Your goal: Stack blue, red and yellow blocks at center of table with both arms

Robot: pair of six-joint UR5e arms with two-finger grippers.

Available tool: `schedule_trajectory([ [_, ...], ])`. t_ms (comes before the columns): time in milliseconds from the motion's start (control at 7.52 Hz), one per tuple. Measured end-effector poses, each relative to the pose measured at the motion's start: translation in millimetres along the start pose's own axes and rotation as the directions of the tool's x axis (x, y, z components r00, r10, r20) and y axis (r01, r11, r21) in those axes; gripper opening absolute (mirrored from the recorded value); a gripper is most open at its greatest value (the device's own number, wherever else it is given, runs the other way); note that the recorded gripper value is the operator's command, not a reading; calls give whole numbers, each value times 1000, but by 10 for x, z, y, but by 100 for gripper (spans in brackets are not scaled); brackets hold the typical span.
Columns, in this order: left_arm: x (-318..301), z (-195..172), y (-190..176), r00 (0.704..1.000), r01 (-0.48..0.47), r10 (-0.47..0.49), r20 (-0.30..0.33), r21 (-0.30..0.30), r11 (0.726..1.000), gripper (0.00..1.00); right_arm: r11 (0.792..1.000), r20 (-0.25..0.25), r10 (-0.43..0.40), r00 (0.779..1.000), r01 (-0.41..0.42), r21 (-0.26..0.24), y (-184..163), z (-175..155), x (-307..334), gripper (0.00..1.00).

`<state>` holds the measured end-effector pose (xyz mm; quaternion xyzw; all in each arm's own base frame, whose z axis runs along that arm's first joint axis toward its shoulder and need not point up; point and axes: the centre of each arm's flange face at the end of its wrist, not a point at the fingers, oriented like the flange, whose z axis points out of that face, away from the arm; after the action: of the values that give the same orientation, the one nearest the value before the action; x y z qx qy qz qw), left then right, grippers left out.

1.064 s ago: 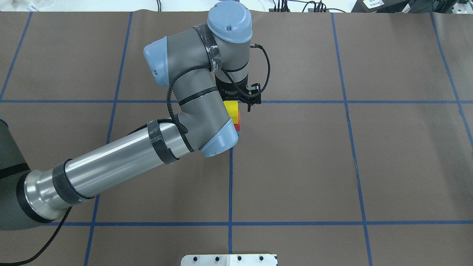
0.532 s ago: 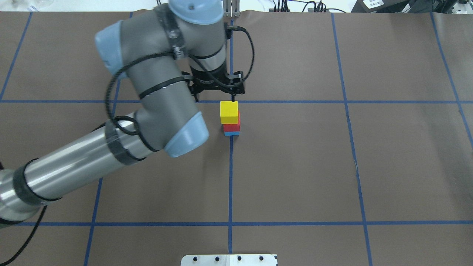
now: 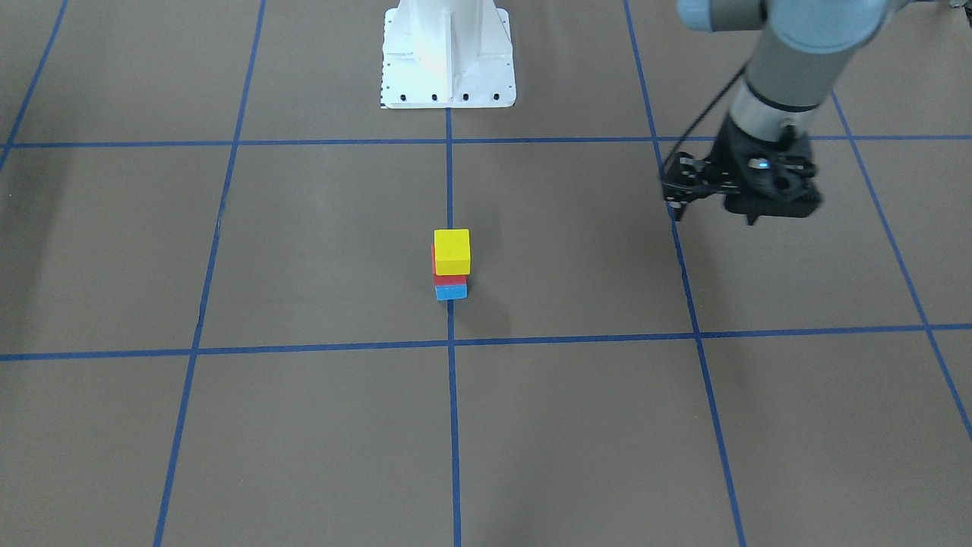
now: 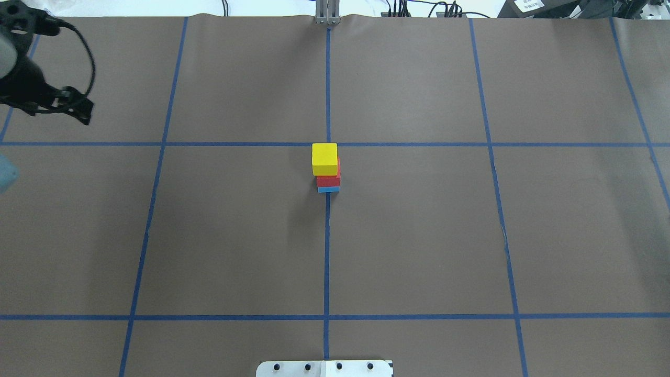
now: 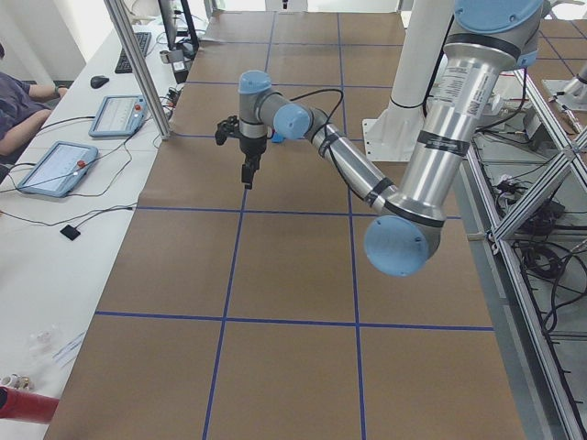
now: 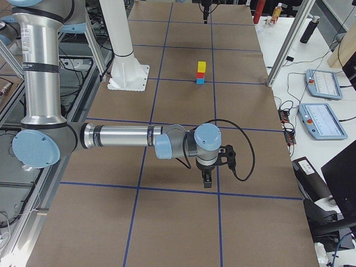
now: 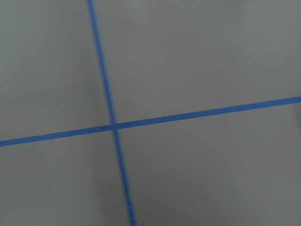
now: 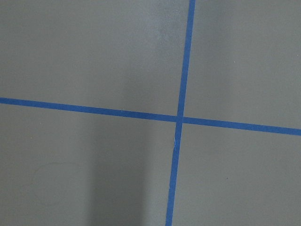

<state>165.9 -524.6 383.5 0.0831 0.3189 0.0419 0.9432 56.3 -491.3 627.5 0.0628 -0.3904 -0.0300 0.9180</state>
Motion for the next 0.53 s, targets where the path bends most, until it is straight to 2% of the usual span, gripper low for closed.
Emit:
schedule_trajectory([
  [266, -1587, 322, 186, 996, -92, 92, -6, -44, 995, 100, 1000, -36, 12, 999, -13, -11, 53, 46, 92, 100],
  [399, -2313, 443, 257, 994, -108, 107, -27, -50, 993, 100, 1000, -42, 18, 999, -19, -16, 81, 68, 122, 100],
  [532, -2790, 541, 334, 994, -100, 98, -43, -57, 993, 100, 1000, -45, 23, 999, -24, -19, 96, 79, 136, 100],
])
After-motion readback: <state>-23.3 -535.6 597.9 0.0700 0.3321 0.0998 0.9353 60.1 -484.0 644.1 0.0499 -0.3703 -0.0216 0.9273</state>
